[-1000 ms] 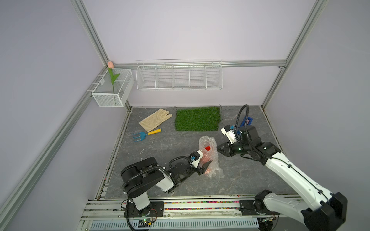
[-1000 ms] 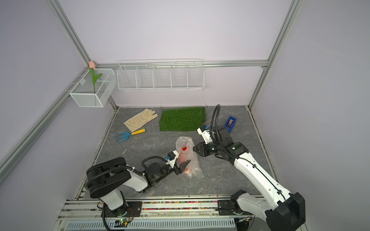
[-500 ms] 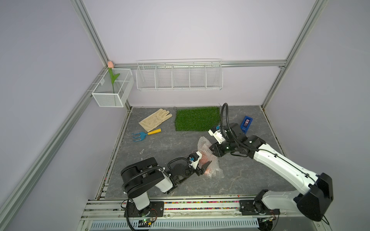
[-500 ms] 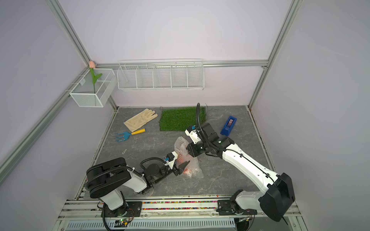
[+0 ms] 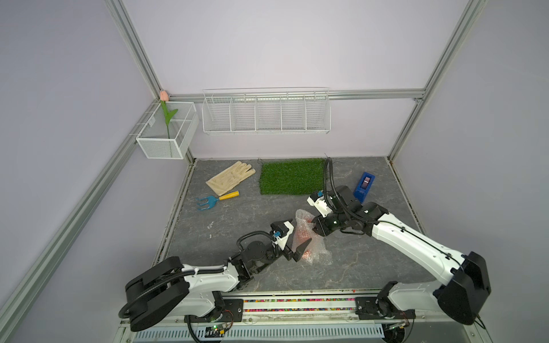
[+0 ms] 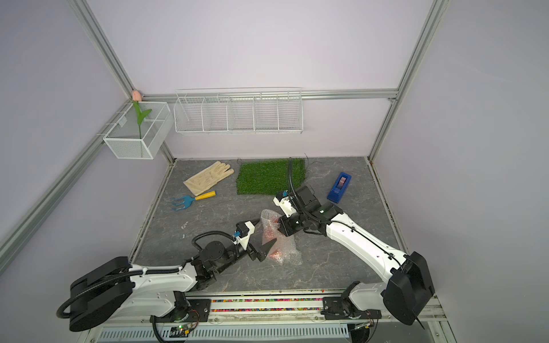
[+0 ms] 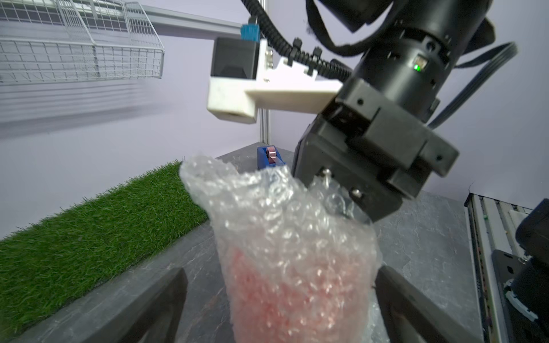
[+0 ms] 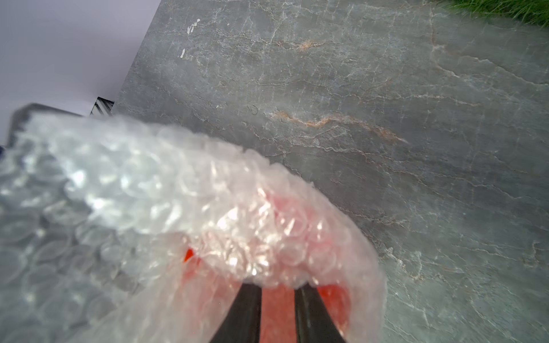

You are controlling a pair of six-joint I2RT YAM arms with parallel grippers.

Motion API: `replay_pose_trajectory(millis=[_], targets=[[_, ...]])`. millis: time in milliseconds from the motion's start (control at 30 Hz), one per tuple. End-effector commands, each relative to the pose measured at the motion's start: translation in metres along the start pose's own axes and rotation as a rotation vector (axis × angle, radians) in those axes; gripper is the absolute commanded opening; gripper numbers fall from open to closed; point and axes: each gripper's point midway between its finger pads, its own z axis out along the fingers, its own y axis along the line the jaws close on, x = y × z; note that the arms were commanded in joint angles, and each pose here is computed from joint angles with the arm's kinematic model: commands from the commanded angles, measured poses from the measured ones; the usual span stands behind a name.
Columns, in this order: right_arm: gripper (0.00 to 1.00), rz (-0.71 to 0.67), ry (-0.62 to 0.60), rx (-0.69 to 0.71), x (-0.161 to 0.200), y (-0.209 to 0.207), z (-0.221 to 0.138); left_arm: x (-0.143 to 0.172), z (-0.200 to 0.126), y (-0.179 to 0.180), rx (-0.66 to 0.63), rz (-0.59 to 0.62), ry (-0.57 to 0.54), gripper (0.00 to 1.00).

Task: Wrap wine glasses in bubble wrap
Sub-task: Wrap the wine glass in bubble wrap.

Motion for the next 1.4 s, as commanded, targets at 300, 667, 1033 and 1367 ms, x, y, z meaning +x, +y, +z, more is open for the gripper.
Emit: replay_pose_trajectory(millis=[300,667,1033,1367], targets=[[0.24,-0.003,-0.015,-0.046,0.002,0.011,-0.008,-0.011,0.004,-0.020,0.178,0.074,0.191,0.69],[0.25,0.070,-0.119,-0.108,-0.017,0.009,-0.049,0.022,0.013,-0.033,0.338,0.058,0.427,0.32],[0.27,0.083,-0.196,-0.214,-0.032,0.031,-0.074,0.036,0.010,-0.036,0.468,0.003,0.576,0.24],[0.27,0.068,-0.046,-0.148,-0.010,0.026,-0.033,0.042,0.013,-0.034,0.491,-0.045,0.623,0.25]])
